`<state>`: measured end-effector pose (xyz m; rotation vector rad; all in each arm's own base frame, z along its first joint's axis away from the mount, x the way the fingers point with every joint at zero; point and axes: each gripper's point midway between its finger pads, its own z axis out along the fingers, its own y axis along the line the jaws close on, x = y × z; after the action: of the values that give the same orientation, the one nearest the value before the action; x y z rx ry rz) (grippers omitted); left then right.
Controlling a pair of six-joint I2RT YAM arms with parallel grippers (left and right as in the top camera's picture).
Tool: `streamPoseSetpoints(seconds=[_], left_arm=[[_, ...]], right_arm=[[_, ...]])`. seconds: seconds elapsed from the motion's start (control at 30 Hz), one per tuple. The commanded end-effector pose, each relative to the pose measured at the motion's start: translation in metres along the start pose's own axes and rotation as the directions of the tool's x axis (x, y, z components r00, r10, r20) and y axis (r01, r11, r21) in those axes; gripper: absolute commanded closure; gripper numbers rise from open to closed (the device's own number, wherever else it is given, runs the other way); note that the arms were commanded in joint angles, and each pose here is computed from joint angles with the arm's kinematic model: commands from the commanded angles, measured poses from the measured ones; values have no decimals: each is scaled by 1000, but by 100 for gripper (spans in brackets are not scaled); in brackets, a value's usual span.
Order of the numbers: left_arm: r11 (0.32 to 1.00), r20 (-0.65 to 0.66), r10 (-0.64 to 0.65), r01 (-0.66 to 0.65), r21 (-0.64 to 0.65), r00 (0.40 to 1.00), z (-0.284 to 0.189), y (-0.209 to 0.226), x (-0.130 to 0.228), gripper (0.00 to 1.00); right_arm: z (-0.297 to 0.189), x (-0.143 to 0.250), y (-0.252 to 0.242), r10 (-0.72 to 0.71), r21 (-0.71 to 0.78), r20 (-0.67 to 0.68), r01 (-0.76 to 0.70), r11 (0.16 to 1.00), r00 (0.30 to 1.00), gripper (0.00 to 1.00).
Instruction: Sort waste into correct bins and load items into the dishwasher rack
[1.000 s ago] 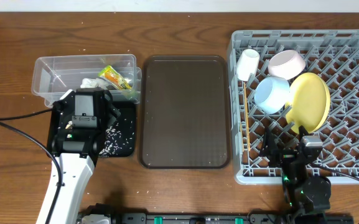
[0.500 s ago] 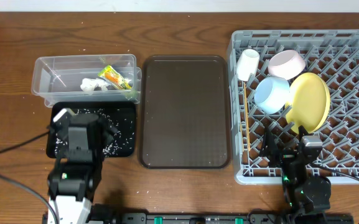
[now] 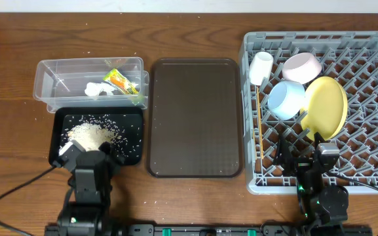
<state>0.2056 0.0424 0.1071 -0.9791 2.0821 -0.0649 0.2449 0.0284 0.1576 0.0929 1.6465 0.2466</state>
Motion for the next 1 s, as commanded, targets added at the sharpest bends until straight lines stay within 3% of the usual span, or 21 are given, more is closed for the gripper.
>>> streamPoseSetpoints(seconds=[0.0, 0.4, 0.7, 0.97], left_arm=[[999, 70, -29, 27, 30, 997, 1, 1, -7, 8], [924, 315, -231, 106, 368, 921, 6, -34, -35, 8], [908, 343, -260, 108, 405, 903, 9, -30, -31, 8], [913, 412, -209, 26, 407, 887, -3, -32, -39, 8]], right_arm=[[0, -1, -4, 13, 16, 5, -13, 1000, 1000, 1], [0, -1, -4, 13, 16, 5, -13, 1000, 1000, 1], [0, -1, -4, 13, 16, 5, -13, 1000, 1000, 1], [0, -1, -4, 13, 16, 5, -13, 1000, 1000, 1]])
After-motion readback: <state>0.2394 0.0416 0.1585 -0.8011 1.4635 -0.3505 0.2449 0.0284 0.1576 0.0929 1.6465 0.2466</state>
